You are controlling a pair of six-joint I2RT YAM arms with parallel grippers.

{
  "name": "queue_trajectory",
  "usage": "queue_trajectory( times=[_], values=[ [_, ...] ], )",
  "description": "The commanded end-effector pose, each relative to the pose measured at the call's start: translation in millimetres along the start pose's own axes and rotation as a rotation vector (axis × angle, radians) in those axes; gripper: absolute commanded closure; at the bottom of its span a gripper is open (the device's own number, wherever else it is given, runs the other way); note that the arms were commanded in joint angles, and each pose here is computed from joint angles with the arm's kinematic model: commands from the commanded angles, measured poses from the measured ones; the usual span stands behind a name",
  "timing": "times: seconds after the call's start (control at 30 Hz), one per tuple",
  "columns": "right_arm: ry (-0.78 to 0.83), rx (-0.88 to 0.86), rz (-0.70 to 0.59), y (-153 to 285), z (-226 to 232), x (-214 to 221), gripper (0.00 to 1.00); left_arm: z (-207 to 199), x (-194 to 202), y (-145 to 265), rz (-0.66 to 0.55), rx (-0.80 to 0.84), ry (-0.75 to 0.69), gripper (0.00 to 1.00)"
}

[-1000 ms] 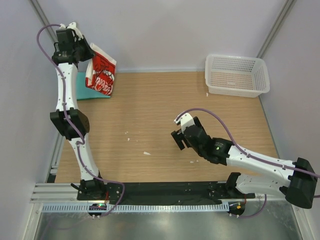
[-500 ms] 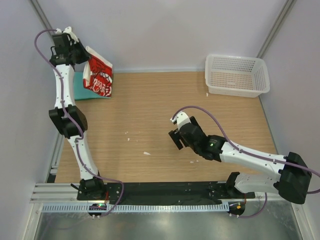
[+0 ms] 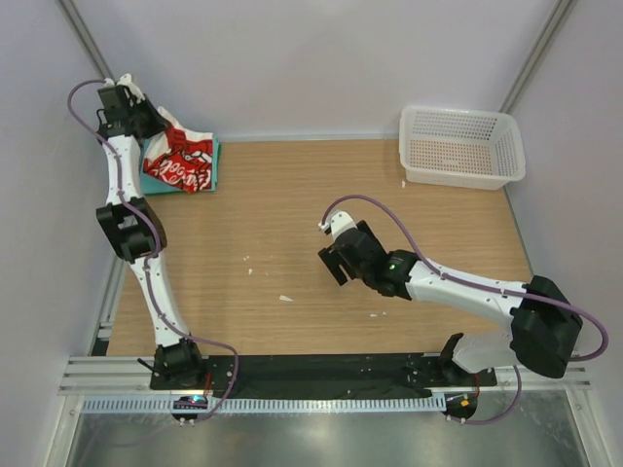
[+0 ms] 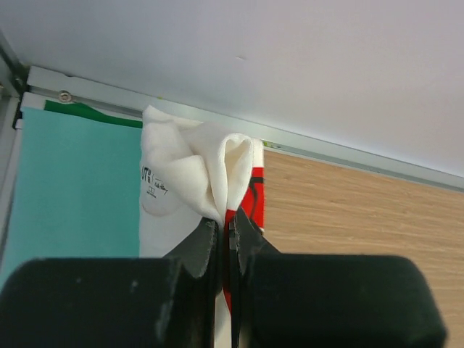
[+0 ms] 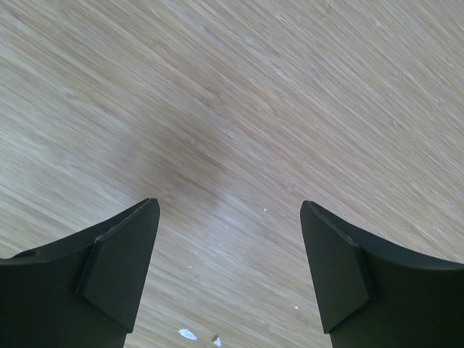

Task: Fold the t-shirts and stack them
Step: Neatly place the folded tshirt to the corner, then reset both grippers

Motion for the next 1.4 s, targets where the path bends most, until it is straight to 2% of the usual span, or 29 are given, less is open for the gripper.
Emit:
queue_trajectory(
  times=[0.0, 0.07, 0.1, 0.13, 0.23, 0.3, 0.37, 0.5, 0.57, 0.67, 0.73, 0.8, 0.83, 0.9, 0.93, 1.0, 1.03, 1.13, 1.17, 1.2, 1.23, 1.27, 1.3, 1.33, 1.37],
  values=[
    [-0.022, -0.021, -0.046, -5, 5, -25, 0.15, 27, -22, -4, -0.111, -0.020, -0.029, 1.00],
    [-0.030, -0.025, -0.036, -7, 5, -28, 0.15, 42, -20, -9, -0.121, -0.066, -0.032, 0.97],
    [-0.032, -0.025, -0.027, -10, 5, -27, 0.15, 51, -14, -14, -0.108, -0.107, -0.050, 0.81],
    [-0.037, -0.031, -0.025, -11, 6, -28, 0.15, 58, -14, -14, -0.111, -0.162, -0.061, 0.73],
    [-0.058, -0.033, -0.018, -15, 6, -31, 0.15, 64, -25, -7, -0.135, -0.244, -0.107, 0.54],
    [-0.065, -0.036, -0.016, -15, 7, -33, 0.15, 59, -37, -1, -0.164, -0.289, -0.131, 0.46],
    [-0.083, -0.036, -0.027, -13, 7, -38, 0.15, 53, -51, 8, -0.202, -0.315, -0.146, 0.39],
    [-0.160, -0.033, -0.041, -8, 6, -40, 0.15, 36, -64, 20, -0.224, -0.339, -0.178, 0.36],
    [-0.186, -0.034, -0.040, -3, 5, -37, 0.15, 28, -63, 27, -0.201, -0.424, -0.229, 0.34],
    [-0.229, -0.048, -0.048, 5, 4, -37, 0.15, 29, -65, 48, -0.169, -0.652, -0.294, 0.30],
    [-0.245, -0.048, -0.043, 9, 3, -34, 0.15, 30, -67, 62, -0.156, -0.732, -0.309, 0.28],
    [-0.262, -0.055, -0.066, 18, 0, -39, 0.15, 21, -75, 79, -0.161, -0.774, -0.343, 0.17],
    [-0.266, -0.049, -0.068, 21, -2, -38, 0.15, 17, -74, 83, -0.154, -0.770, -0.346, 0.17],
    [-0.296, -0.053, -0.093, 32, -6, -40, 0.15, 7, -63, 81, -0.119, -0.687, -0.347, 0.20],
    [-0.305, -0.046, -0.086, 35, -8, -37, 0.15, -7, -66, 91, -0.140, -0.643, -0.287, 0.24],
    [-0.345, -0.047, -0.112, 44, -12, -38, 0.14, -45, -50, 91, -0.106, -0.472, -0.242, 0.27],
    [-0.359, -0.049, -0.116, 46, -12, -37, 0.14, -47, -47, 98, -0.100, -0.471, -0.215, 0.28],
    [-0.451, -0.060, -0.155, 56, -14, -38, 0.14, -99, -2, 95, 0.015, -0.298, -0.202, 0.30],
    [-0.485, -0.070, -0.165, 58, -14, -38, 0.14, -141, 2, 111, 0.007, -0.201, -0.219, 0.30],
    [-0.545, -0.078, -0.170, 59, -12, -36, 0.14, -153, 36, 112, 0.090, -0.150, -0.216, 0.30],
    [-0.584, -0.084, -0.170, 57, -11, -30, 0.14, -168, 50, 119, 0.113, -0.099, -0.212, 0.30],
    [-0.622, -0.095, -0.189, 61, -12, -29, 0.14, -203, 54, 144, 0.097, -0.022, -0.197, 0.30],
    [-0.689, -0.095, -0.195, 62, -12, -27, 0.13, -227, 74, 153, 0.135, 0.100, -0.178, 0.30],
    [-0.720, -0.086, -0.189, 58, -12, -15, 0.13, -236, 117, 157, 0.235, 0.163, -0.156, 0.30],
    [-0.763, -0.090, -0.209, 63, -15, -13, 0.12, -259, 142, 172, 0.285, 0.236, -0.090, 0.29]
  ],
)
Point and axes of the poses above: each gripper's point midway between its finger pads, its own y axis back along the fingers, its own z axis along the line the jaws close on, x = y × z, the point moved 4 cm from there along y, back along the fingers, and after that the axes turned 8 degrees about -y, right-handed, at the moved point
